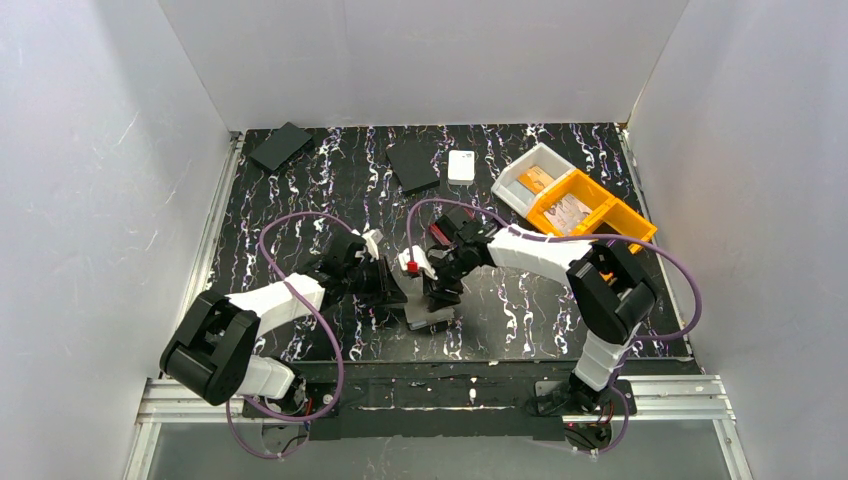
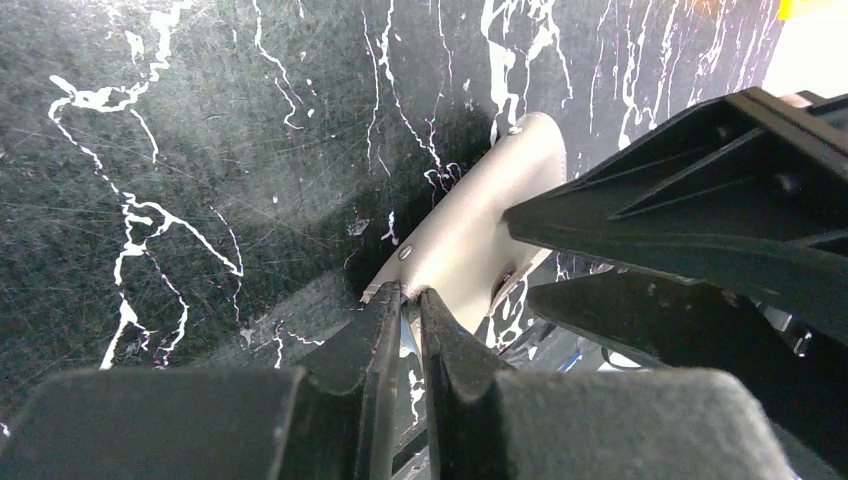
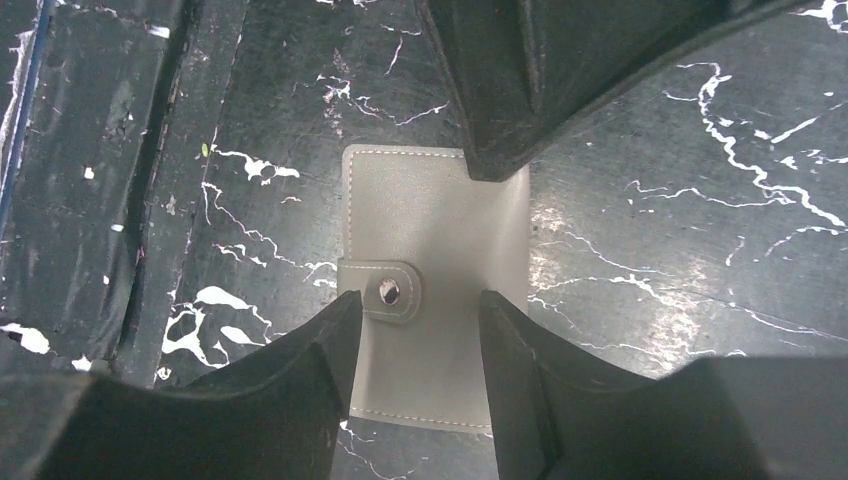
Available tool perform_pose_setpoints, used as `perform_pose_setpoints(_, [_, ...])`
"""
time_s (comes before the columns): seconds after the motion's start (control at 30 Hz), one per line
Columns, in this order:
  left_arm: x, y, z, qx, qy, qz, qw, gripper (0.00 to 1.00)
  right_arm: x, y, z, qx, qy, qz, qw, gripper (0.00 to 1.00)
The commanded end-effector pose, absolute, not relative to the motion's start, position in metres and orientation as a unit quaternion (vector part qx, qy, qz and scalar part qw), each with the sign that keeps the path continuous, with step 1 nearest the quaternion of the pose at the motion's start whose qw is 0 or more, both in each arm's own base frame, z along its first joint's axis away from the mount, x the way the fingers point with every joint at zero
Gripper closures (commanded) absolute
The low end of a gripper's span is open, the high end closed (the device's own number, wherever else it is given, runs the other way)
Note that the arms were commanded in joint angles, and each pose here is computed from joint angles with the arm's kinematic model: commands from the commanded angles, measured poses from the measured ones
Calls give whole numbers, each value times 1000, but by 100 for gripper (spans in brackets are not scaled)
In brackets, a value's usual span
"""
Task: Take the credit cards out of the card holder
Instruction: Open the card holder at the center of the board.
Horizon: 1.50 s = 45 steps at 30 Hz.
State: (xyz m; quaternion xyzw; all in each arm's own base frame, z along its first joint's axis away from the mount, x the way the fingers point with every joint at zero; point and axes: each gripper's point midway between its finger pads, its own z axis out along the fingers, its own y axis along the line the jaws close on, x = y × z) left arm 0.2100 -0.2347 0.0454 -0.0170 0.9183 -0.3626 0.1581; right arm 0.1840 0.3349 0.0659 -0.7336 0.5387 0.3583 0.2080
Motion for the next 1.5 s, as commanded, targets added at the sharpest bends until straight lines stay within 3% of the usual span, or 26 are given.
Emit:
perform_pose_setpoints(0.0, [205,-237,46,-11,914,-374,157,100,175,338,69,-740,533,360,194,49])
perform_pose_setpoints(0.17, [207,-235,46,-29,914,-370,164,100,166,331,66,-745,530,362,184,63])
perform_pose_setpoints(0.37, [210,-235,46,-50,913,-368,167,100,157,332,67,-746,526,366,179,58])
perform_pose_setpoints(0.53, [210,-233,44,-63,912,-367,170,100,152,331,62,-749,528,362,170,60])
perform_pose_setpoints(0.77, [210,-227,41,-80,913,-357,181,100,158,334,65,-740,545,350,181,98])
perform_pose_setpoints(1.17, [223,-212,30,-145,910,-326,213,100,123,327,110,-731,502,419,195,99])
perform_pose_setpoints(1.4, [232,-218,53,-125,894,-353,245,100,111,299,106,-771,490,374,157,99])
perform_pose_setpoints(1.47, [231,-223,70,-90,886,-373,262,75,108,280,97,-784,499,345,128,99])
